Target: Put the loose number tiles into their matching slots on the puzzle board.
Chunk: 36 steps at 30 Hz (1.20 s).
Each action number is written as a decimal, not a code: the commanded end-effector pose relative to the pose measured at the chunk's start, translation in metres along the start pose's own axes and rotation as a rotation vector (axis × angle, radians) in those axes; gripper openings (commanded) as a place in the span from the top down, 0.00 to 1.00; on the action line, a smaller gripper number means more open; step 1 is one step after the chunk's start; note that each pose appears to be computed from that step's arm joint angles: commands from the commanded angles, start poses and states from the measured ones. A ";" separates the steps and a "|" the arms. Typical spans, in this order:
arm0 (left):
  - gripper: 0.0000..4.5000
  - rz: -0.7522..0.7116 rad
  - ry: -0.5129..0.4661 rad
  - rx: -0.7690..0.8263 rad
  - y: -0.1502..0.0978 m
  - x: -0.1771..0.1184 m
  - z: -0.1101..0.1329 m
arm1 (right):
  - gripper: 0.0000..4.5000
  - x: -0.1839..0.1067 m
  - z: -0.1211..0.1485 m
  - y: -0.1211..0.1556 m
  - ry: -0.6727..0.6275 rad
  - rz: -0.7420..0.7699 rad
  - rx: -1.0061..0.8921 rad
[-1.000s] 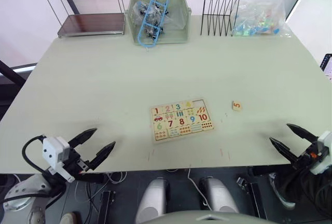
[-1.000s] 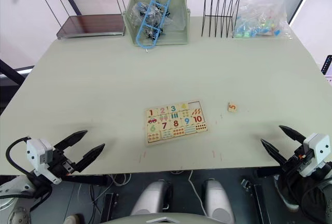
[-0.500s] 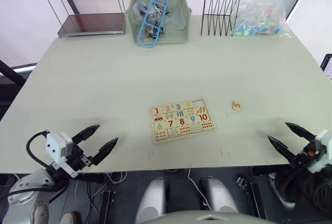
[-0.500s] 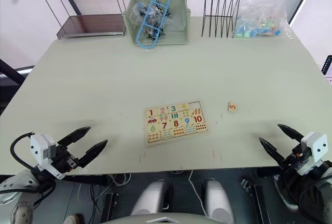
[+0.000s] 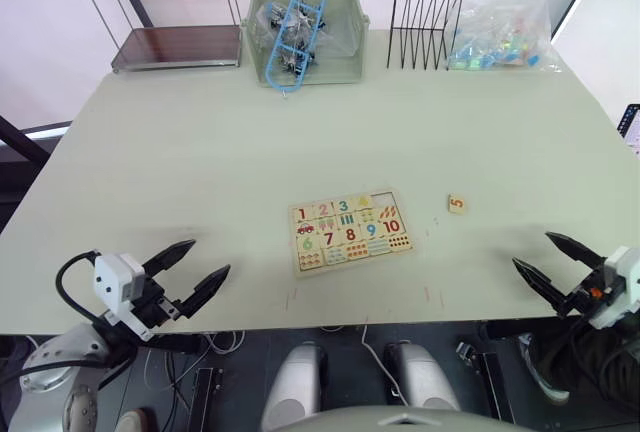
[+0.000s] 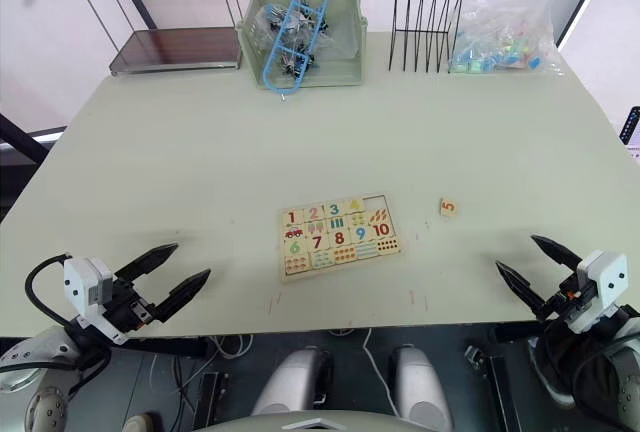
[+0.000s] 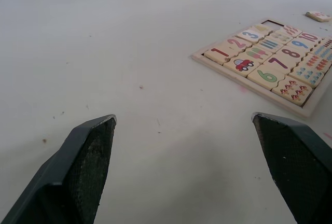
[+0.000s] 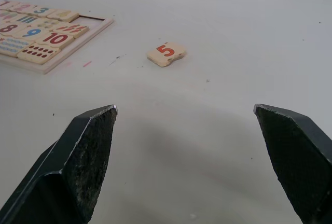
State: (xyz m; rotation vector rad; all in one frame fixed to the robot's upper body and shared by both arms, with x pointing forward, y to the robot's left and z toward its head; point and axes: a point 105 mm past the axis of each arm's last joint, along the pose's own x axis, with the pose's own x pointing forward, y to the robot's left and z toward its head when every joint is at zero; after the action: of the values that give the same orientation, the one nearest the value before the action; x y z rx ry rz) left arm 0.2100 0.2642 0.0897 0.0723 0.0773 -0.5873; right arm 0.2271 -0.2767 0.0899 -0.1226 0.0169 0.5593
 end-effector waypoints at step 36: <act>0.00 -0.633 0.007 0.112 -0.030 0.030 0.046 | 0.02 0.082 0.032 -0.016 0.187 0.309 -0.162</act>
State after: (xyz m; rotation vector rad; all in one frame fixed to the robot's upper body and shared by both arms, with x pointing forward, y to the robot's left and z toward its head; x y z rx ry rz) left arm 0.2232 0.2230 0.1236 0.1443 0.0893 -1.1765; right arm 0.3028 -0.2446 0.1158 -0.3063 0.1634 0.8228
